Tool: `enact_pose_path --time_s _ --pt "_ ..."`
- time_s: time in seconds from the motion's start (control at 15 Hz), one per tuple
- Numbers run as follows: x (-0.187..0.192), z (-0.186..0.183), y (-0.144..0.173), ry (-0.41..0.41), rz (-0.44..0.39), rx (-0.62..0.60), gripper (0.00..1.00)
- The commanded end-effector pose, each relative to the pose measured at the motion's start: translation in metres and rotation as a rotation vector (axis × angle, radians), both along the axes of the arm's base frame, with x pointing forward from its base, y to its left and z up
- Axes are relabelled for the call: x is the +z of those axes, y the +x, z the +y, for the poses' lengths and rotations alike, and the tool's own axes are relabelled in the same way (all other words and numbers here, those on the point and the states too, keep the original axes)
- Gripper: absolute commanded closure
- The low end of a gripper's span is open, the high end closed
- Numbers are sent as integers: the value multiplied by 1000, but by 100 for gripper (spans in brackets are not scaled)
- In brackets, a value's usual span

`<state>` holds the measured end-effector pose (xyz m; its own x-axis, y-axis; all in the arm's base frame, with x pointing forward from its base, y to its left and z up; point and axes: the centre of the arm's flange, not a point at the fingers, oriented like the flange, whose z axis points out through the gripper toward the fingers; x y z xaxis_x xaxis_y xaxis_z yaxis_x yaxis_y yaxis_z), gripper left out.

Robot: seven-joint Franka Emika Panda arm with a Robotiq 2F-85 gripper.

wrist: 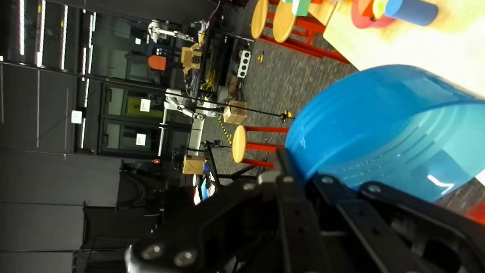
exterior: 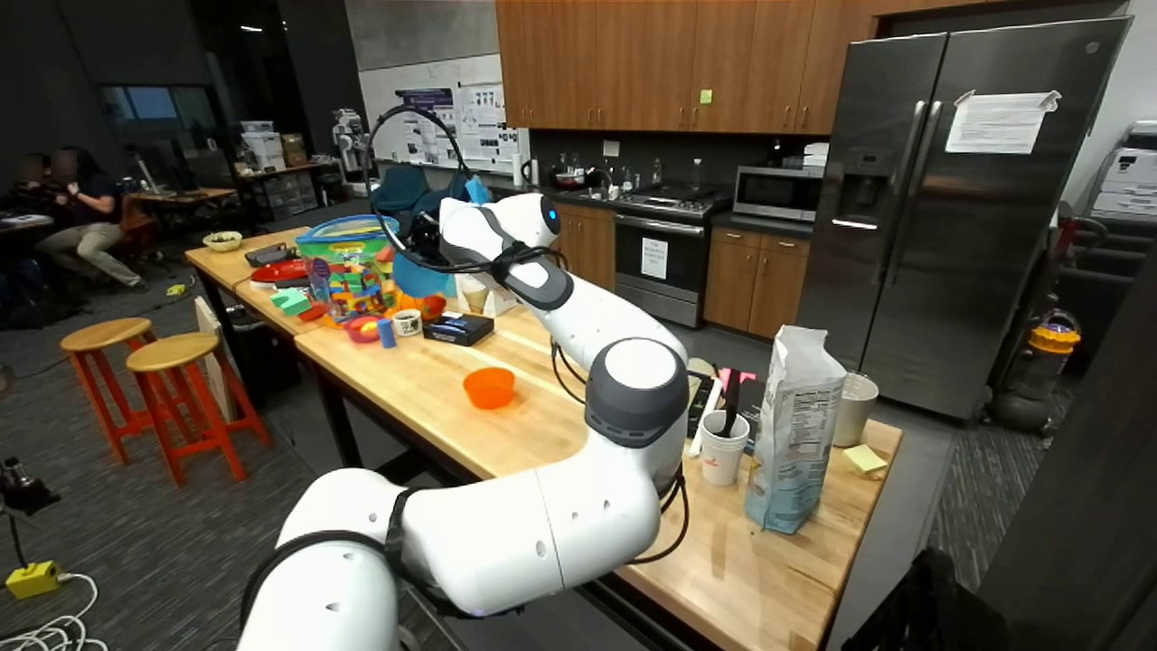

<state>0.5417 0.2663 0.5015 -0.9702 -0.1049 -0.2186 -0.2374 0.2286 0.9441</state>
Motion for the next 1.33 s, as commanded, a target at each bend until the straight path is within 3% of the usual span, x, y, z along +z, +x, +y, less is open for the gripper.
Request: enact_pose_path --time_s 0.0,0.13,0.33,0.4,0.93,1.27 --pt "-51 -40 26 82 -43 11 99" --pt "-51 -35 21 68 -35 3 99" --pt "-61 -34 28 -25 12 4 99" --pt "-19 2 -7 4 13 -15 96" --pt "-36 -7 2 -32 36 -21 99" --pt "-37 -8 -1 -30 159 4 99"
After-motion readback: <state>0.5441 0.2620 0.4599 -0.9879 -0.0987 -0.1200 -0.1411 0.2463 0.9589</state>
